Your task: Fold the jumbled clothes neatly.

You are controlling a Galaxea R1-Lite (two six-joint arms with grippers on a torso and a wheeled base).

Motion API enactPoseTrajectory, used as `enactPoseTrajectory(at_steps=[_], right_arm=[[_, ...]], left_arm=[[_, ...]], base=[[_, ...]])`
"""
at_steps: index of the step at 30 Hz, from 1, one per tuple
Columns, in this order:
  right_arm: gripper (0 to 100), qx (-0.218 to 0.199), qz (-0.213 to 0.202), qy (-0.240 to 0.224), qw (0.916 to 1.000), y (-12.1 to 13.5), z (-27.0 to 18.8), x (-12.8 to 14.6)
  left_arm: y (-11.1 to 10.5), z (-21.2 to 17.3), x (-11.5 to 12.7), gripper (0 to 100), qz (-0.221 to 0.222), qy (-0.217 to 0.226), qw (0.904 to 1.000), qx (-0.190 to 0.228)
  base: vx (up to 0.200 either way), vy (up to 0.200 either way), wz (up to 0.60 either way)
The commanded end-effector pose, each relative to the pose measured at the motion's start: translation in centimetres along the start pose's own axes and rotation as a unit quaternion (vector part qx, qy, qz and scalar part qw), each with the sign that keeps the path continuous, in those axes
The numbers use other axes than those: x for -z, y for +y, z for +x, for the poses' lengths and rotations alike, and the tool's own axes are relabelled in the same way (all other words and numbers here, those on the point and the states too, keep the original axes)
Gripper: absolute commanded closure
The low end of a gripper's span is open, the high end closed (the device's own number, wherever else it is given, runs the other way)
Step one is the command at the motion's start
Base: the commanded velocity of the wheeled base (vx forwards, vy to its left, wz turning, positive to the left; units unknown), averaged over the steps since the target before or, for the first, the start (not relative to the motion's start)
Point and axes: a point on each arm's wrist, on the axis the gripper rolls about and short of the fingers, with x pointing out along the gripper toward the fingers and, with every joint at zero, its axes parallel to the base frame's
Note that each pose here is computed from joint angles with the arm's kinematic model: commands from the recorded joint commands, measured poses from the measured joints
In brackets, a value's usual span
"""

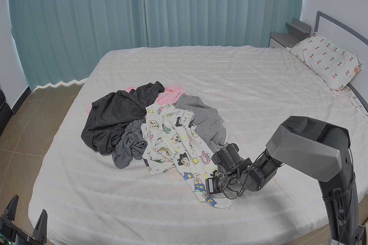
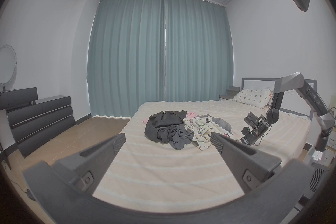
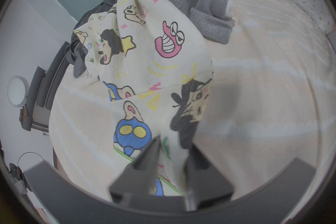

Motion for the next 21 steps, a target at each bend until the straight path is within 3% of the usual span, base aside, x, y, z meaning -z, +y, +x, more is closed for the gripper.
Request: enactPoseTrajectory(at_steps=[1, 5, 12, 13, 14, 18, 21], right_arm=[[100, -0.033, -0.003, -0.023, 0.9992, 0.0, -1.8, 0.9], [100, -0.050, -0.004, -0.055, 0.9972, -0.3, -3.6, 1.6], [100, -0.138, -0.014, -0.125, 0.9824, -0.7, -9.1, 2.9], [100, -0.159, -0.019, -0.152, 0.9753, -0.7, -10.4, 3.1], [100, -0.159, -0.019, -0.152, 0.9753, -0.7, -10.4, 3.1], [100, -0.196, -0.031, -0.228, 0.9532, -0.3, -13.5, 3.3], [100, -0.210, -0.034, -0.254, 0.9435, 0.0, -15.4, 2.9]], left_arm=[[0.0, 0.0, 0.5, 0, 0.000, 0.000, 1.0000, 0.000], [0.0, 0.0, 0.5, 0, -0.001, 0.000, 1.0000, 0.000], [0.0, 0.0, 0.5, 0, 0.001, 0.000, 1.0000, -0.001], [0.0, 0.0, 0.5, 0, 0.003, -0.001, 1.0000, 0.000], [0.0, 0.0, 0.5, 0, 0.003, -0.001, 1.0000, 0.000], [0.0, 0.0, 0.5, 0, 0.009, 0.000, 1.0000, 0.000], [0.0, 0.0, 0.5, 0, 0.013, -0.002, 0.9999, 0.000]], base=[[0.000, 0.000, 0.00], [0.000, 0.000, 0.00], [0.000, 0.000, 0.00], [0.000, 0.000, 0.00], [0.000, 0.000, 0.00], [0.000, 0.000, 0.00], [0.000, 0.000, 0.00]])
